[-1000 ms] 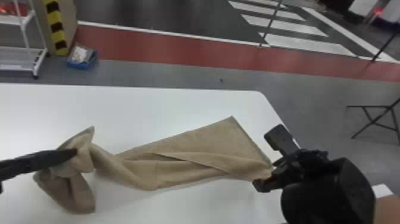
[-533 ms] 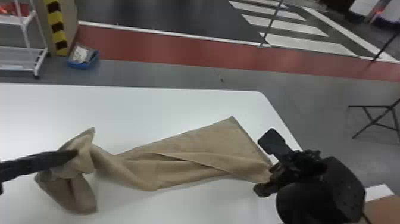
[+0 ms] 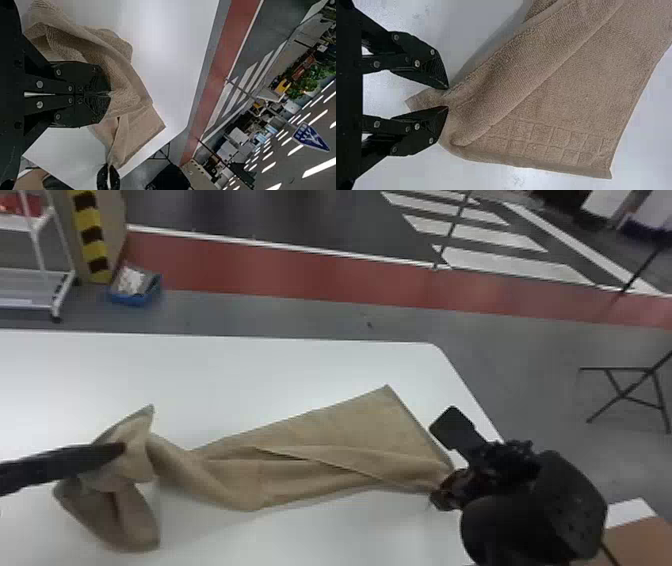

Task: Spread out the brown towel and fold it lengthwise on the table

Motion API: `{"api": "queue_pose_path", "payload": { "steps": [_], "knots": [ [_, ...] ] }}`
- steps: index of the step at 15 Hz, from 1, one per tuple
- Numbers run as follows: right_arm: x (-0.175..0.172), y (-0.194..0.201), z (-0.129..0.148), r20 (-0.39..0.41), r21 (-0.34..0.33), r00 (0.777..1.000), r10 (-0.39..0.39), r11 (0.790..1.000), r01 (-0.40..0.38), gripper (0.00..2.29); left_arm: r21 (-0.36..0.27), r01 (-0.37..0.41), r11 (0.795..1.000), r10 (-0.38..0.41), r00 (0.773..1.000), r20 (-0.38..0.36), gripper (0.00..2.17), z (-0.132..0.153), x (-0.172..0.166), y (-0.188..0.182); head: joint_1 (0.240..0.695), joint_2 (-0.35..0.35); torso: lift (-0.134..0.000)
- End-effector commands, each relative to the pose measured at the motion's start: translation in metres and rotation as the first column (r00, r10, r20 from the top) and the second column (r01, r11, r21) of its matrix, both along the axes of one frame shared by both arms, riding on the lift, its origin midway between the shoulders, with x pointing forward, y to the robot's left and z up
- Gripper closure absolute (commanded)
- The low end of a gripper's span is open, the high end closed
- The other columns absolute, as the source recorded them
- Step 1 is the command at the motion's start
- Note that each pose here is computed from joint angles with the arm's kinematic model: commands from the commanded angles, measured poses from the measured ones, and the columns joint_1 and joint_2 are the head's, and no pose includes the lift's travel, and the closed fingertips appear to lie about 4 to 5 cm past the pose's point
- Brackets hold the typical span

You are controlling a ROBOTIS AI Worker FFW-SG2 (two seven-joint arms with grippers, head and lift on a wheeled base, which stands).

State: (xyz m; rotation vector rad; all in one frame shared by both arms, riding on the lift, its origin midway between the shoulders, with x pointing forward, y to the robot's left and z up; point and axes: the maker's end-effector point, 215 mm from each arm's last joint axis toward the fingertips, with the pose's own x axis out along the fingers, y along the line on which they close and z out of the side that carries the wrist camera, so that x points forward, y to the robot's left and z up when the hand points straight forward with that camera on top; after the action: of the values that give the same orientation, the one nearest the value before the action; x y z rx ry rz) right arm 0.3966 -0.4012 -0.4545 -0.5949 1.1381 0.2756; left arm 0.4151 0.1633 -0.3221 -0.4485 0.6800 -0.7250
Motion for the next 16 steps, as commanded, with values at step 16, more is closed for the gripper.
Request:
{"api": "queue_pose_path", "payload": {
  "steps": [16],
  "knots": [
    [0.061, -0.137, 0.181, 0.409, 0.437, 0.779, -0.476, 0.851, 0.291, 1.57, -0.04, -0.146, 0.988, 0.148, 0.988, 0.044, 1.74, 0.002, 0.045, 0.085, 0.695, -0.348, -0.124]
  ]
}}
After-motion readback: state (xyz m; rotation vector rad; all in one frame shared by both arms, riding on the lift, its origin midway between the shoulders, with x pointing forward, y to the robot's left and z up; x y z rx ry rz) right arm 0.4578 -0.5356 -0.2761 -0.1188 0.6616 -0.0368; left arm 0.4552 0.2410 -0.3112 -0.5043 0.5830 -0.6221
